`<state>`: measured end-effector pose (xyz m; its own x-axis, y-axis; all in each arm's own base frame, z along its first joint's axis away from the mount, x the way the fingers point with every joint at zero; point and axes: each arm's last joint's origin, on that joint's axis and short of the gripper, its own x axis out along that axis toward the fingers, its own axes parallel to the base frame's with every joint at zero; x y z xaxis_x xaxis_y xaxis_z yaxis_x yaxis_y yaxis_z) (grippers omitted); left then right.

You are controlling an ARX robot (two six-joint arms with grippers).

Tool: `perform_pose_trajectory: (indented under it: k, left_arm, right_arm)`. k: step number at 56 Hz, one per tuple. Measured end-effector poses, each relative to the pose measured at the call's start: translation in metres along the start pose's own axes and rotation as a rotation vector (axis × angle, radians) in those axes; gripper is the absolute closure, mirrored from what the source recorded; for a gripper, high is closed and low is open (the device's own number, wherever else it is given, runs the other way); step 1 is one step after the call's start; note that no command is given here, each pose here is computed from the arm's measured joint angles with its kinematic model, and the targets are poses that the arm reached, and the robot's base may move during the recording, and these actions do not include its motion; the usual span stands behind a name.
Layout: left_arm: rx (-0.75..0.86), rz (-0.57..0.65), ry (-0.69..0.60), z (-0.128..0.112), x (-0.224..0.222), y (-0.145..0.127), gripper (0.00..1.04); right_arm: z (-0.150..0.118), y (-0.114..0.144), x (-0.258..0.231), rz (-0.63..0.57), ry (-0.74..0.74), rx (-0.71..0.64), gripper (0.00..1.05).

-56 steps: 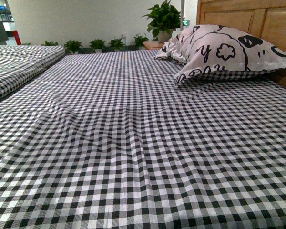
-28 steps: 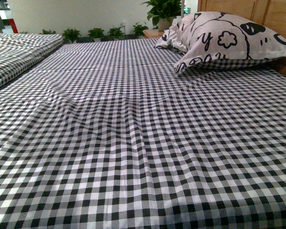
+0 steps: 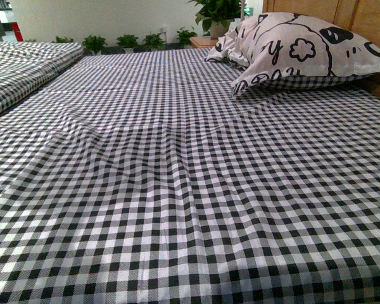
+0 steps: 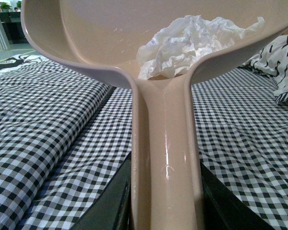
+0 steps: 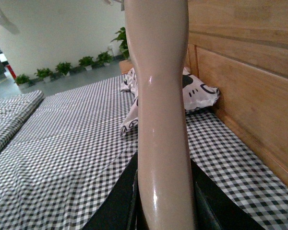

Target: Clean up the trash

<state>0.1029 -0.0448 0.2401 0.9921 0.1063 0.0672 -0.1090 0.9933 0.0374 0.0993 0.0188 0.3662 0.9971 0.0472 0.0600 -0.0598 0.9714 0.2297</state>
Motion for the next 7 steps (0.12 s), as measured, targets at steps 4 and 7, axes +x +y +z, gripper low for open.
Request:
perform_pose_trajectory:
  k: [4,7]
  left_arm:
    - [0.000,0.000,0.000,0.0000,0.0000,0.0000,0.78]
    - [0.000,0.000,0.000,0.0000,0.0000,0.0000,0.78]
  right_arm:
    - [0.0000,0.0000,0.0000,0.000,0.000,0.000,0.84]
    - [0.0000,0.0000,0.0000,0.000,0.000,0.000,0.84]
